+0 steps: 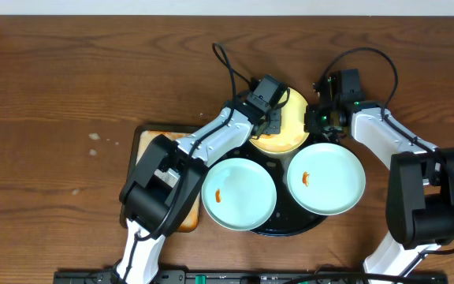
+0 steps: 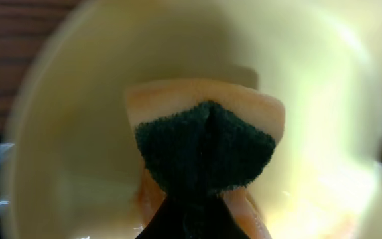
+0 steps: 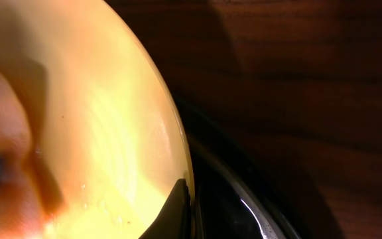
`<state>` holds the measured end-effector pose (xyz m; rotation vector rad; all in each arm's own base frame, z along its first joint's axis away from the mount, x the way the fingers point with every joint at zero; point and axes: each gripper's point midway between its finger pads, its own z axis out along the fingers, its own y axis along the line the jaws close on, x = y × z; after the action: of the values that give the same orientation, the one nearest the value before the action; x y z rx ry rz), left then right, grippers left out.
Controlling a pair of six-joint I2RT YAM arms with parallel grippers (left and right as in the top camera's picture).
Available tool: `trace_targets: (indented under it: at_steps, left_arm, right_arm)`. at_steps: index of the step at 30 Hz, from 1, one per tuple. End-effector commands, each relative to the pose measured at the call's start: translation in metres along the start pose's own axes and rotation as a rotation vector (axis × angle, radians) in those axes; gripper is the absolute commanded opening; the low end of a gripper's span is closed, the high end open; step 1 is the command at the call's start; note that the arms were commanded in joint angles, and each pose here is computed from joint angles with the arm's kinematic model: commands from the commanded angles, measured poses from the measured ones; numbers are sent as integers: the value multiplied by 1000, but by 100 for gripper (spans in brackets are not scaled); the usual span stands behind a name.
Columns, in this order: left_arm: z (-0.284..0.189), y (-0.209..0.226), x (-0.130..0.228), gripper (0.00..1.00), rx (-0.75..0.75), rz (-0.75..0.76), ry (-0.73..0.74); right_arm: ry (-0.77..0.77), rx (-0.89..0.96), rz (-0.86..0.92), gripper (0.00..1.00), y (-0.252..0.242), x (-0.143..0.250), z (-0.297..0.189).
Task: Clean dirty plates on tray and stack at the side
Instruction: 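Wipe the yellow plate with the sponge in the left gripper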
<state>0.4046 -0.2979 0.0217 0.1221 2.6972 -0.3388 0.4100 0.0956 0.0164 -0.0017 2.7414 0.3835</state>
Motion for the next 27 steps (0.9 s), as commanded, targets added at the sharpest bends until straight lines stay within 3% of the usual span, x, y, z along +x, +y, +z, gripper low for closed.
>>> trace_targets:
  at_steps: [1, 9, 17, 27]
  left_arm:
    - [10, 55, 1, 8, -252, 55, -29]
    - [-9, 73, -17, 8, -400, 101, -65]
    - [-57, 54, -53, 8, -401, 41, -84]
    - [-108, 64, -50, 8, -412, -27, -50]
  right_arm:
    - [36, 23, -7, 1, 0, 10, 5]
    - [42, 24, -6, 1, -1, 12, 5]
    - [41, 36, -5, 1, -3, 12, 5]
    - [-20, 75, -70, 1, -5, -3, -13]
